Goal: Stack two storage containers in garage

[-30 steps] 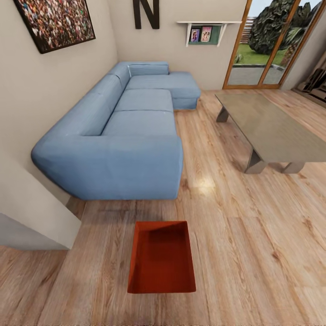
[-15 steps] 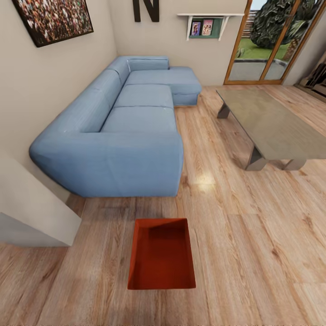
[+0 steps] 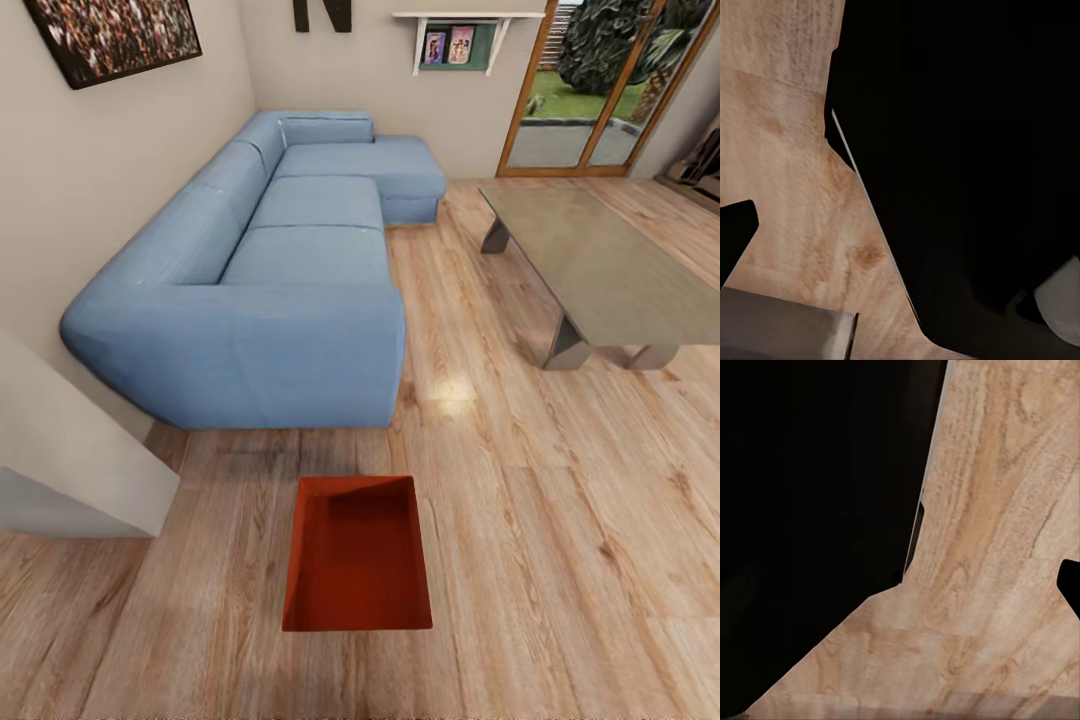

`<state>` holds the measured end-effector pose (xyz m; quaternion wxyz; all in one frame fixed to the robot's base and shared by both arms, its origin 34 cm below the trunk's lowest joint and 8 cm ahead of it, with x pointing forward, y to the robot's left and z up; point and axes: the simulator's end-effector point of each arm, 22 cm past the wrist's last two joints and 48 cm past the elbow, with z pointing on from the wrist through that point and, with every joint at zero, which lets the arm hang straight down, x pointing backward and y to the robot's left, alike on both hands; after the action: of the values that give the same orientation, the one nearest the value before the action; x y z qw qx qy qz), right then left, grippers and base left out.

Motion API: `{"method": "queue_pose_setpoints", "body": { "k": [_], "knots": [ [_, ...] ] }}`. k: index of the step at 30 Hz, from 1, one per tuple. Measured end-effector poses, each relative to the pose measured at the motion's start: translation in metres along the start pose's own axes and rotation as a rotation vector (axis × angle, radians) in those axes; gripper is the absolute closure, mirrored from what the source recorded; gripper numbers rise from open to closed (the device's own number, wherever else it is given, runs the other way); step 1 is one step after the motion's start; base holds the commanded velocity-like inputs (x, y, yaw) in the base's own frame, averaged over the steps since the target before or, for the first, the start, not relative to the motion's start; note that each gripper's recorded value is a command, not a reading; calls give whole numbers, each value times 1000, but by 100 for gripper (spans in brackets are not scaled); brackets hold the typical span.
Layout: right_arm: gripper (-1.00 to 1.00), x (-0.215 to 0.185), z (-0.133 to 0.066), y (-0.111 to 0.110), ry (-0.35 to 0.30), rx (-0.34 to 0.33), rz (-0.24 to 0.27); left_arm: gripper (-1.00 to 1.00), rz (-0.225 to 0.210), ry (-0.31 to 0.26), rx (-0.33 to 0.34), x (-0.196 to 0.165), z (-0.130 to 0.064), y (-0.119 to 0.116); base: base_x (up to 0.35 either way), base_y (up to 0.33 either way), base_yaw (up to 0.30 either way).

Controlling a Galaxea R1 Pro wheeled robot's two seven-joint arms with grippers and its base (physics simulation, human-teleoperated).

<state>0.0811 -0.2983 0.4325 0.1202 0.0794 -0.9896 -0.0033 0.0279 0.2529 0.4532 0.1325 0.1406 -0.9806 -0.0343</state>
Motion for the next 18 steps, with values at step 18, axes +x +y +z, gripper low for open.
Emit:
{"method": "queue_pose_setpoints", "body": {
  "k": [18],
  "knots": [
    [-100, 11, 1, 2, 28, -4, 0, -100, 1, 27, -8, 11, 0, 3, 0, 0, 0]
  ]
}}
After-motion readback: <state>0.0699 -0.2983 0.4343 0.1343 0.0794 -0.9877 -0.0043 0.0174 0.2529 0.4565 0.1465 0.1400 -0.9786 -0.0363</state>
